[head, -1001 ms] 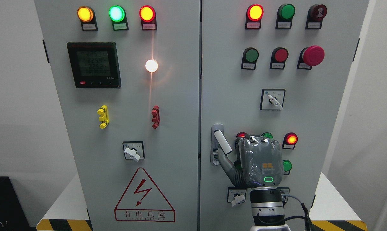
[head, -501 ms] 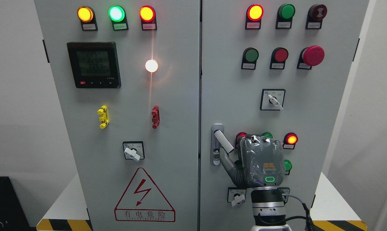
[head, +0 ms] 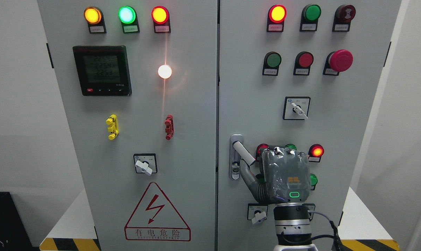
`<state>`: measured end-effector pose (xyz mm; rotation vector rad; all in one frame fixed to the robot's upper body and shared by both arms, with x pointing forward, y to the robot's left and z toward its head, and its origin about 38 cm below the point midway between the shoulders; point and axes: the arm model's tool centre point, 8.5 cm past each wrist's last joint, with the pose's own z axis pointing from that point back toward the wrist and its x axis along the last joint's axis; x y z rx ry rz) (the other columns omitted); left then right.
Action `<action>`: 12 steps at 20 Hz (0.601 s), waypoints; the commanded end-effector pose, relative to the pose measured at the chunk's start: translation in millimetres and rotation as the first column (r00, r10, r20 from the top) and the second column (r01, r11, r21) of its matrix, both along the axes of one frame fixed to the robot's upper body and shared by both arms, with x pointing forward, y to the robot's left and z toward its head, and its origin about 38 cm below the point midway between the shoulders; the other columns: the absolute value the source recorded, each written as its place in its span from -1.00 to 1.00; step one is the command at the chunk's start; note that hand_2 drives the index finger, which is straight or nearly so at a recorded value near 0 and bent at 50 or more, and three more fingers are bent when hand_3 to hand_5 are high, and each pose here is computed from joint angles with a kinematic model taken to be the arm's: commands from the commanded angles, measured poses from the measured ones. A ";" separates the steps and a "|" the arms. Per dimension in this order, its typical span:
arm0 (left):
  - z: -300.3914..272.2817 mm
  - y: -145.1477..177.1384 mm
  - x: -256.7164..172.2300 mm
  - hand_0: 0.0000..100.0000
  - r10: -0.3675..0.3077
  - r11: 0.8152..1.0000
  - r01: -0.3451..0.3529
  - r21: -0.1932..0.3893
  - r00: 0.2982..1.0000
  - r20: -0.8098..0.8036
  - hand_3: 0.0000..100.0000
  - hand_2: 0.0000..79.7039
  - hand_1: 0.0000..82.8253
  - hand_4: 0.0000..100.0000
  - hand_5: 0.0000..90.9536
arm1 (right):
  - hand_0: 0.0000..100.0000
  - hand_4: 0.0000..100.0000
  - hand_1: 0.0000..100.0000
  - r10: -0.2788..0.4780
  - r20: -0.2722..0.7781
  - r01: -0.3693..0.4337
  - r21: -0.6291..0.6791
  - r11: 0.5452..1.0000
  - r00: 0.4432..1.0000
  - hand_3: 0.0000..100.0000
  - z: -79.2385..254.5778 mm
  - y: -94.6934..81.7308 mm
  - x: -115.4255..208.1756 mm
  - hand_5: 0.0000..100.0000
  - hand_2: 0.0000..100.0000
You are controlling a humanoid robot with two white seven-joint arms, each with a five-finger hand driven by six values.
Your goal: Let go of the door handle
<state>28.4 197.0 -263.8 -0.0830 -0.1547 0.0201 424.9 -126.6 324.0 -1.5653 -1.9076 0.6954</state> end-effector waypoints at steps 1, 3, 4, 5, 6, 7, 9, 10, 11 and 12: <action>-0.2 0.0 -5.9 -0.76 0.001 1.000 -0.001 0.000 1.000 -0.009 -1.00 -1.00 0.34 -1.00 -1.00 | -0.10 1.00 -0.12 0.000 0.002 0.000 0.000 1.000 1.000 1.00 0.7 -0.2 -0.5 1.00 0.87; -0.2 0.0 -5.9 -0.76 0.001 1.000 -0.001 0.000 1.000 -0.009 -1.00 -1.00 0.34 -1.00 -1.00 | -0.10 1.00 -0.12 0.001 0.003 -0.001 0.001 1.000 1.000 1.00 1.2 -0.3 -0.8 1.00 0.87; -0.2 0.0 -4.9 -0.76 0.001 1.000 -0.001 0.000 1.000 -0.007 -1.00 -1.00 0.34 -1.00 -1.00 | -0.10 1.00 -0.12 0.001 0.005 -0.001 0.001 1.000 1.000 1.00 1.6 -0.3 -1.1 1.00 0.87; -0.2 0.0 -5.9 -0.76 0.001 1.000 -0.001 0.000 1.000 -0.009 -1.00 -1.00 0.34 -1.00 -1.00 | -0.10 1.00 -0.12 0.001 0.005 -0.001 0.001 1.000 1.000 1.00 1.6 -0.3 -1.1 1.00 0.87; -0.2 0.0 -5.9 -0.76 0.001 1.000 -0.001 0.000 1.000 -0.009 -1.00 -1.00 0.34 -1.00 -1.00 | -0.10 1.00 -0.12 -0.001 0.005 0.001 0.002 1.000 1.000 1.00 1.6 -0.9 -1.0 1.00 0.87; -0.2 0.0 -5.9 -0.76 0.001 1.000 -0.001 0.000 1.000 -0.009 -1.00 -1.00 0.34 -1.00 -1.00 | -0.10 1.00 -0.12 -0.001 0.005 0.001 0.002 1.000 1.000 1.00 1.6 -0.9 -1.0 1.00 0.87; -0.2 0.0 -4.9 -0.76 0.001 1.000 -0.001 0.000 1.000 -0.007 -1.00 -1.00 0.34 -1.00 -1.00 | -0.10 1.00 -0.12 0.000 0.010 0.000 0.003 1.000 1.000 1.00 3.3 -1.1 -2.2 1.00 0.87; -0.2 0.0 -5.9 -0.76 0.001 1.000 -0.001 0.000 1.000 -0.009 -1.00 -1.00 0.34 -1.00 -1.00 | -0.10 1.00 -0.12 -0.005 0.010 0.005 0.005 1.000 1.000 1.00 3.4 -2.7 -1.9 1.00 0.87; -0.2 0.0 -5.9 -0.76 0.001 1.000 -0.001 0.000 1.000 -0.009 -1.00 -1.00 0.34 -1.00 -1.00 | -0.10 1.00 -0.12 -0.005 0.009 0.005 0.005 1.000 1.000 1.00 2.7 -2.8 -1.9 1.00 0.87; -0.3 0.9 -5.9 -0.76 0.001 1.000 -0.001 0.001 1.000 -0.009 -1.00 -1.00 0.34 -1.00 -1.00 | -0.10 1.00 -0.12 -0.005 0.010 0.005 0.005 1.000 1.000 1.00 3.4 -2.7 -1.9 1.00 0.87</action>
